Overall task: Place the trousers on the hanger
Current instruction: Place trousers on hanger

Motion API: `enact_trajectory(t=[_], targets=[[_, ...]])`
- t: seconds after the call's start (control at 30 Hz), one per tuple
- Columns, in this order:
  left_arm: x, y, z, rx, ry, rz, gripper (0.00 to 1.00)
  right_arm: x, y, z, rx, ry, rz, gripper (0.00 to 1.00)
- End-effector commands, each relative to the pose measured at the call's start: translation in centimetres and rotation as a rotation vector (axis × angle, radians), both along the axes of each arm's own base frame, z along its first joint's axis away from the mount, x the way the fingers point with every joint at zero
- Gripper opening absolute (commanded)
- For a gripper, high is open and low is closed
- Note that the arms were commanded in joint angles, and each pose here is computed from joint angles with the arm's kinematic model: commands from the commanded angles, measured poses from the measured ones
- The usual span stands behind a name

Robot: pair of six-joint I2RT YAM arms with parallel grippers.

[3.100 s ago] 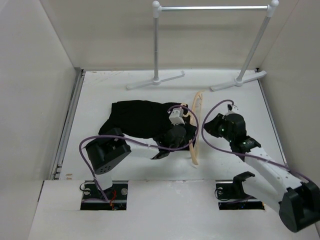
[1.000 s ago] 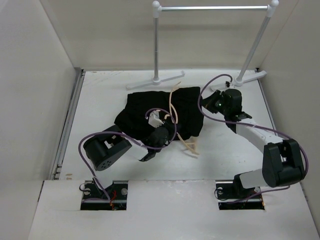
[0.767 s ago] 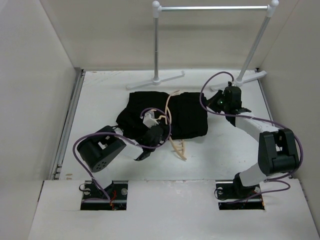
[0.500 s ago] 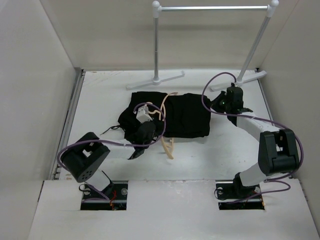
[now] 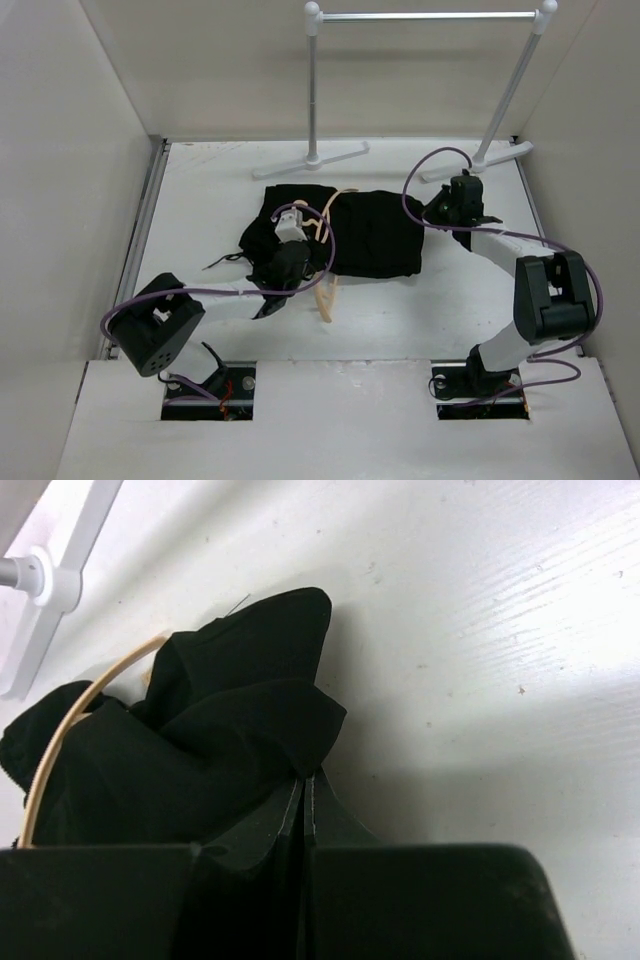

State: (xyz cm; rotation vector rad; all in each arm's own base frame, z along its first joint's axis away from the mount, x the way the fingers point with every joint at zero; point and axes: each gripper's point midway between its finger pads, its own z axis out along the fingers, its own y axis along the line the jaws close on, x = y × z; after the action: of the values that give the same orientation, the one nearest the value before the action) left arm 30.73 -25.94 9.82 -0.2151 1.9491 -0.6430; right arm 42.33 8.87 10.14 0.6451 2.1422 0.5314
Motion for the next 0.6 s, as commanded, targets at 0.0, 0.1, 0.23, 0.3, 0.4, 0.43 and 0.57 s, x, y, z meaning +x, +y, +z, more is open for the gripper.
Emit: enact_trajectory(t=[0.0,0.1,0.23,0.3,0.4,0.43,0.57], targets=[[1.5,0.0,4.5,-0.023,-0.099,0.04,0.03,1.7,-1.3,1.9,-0.032,-0.073,-0.054,0.09],[0.6,-1.6,6.4,-0.036,-0.135,-0.008,0.03,1.2,-1.4,3.2,-0.053,-0.106,-0.064,0.41],[-0.5,-3.5,9.7,-0.067,-0.175,-0.065,0.03,-1.0,-0.2,8.4,-0.083,-0.218,-0.01,0.76],[-0.7,-4.2,11.1,-0.081,-0.188,-0.083,0.04,-3.0,1.3,11.0,-0.086,-0.284,0.042,0.76],[-0.6,-4.8,12.7,-0.097,-0.207,-0.099,0.04,-7.6,5.7,13.7,-0.041,-0.394,0.187,0.51],[-0.5,-5.0,13.0,-0.095,-0.21,-0.101,0.04,-9.4,7.6,14.3,-0.017,-0.432,0.262,0.4],[-0.5,-5.7,14.6,-0.099,-0.217,-0.111,0.04,-16.9,13.9,15.9,0.125,-0.555,0.532,0.28]])
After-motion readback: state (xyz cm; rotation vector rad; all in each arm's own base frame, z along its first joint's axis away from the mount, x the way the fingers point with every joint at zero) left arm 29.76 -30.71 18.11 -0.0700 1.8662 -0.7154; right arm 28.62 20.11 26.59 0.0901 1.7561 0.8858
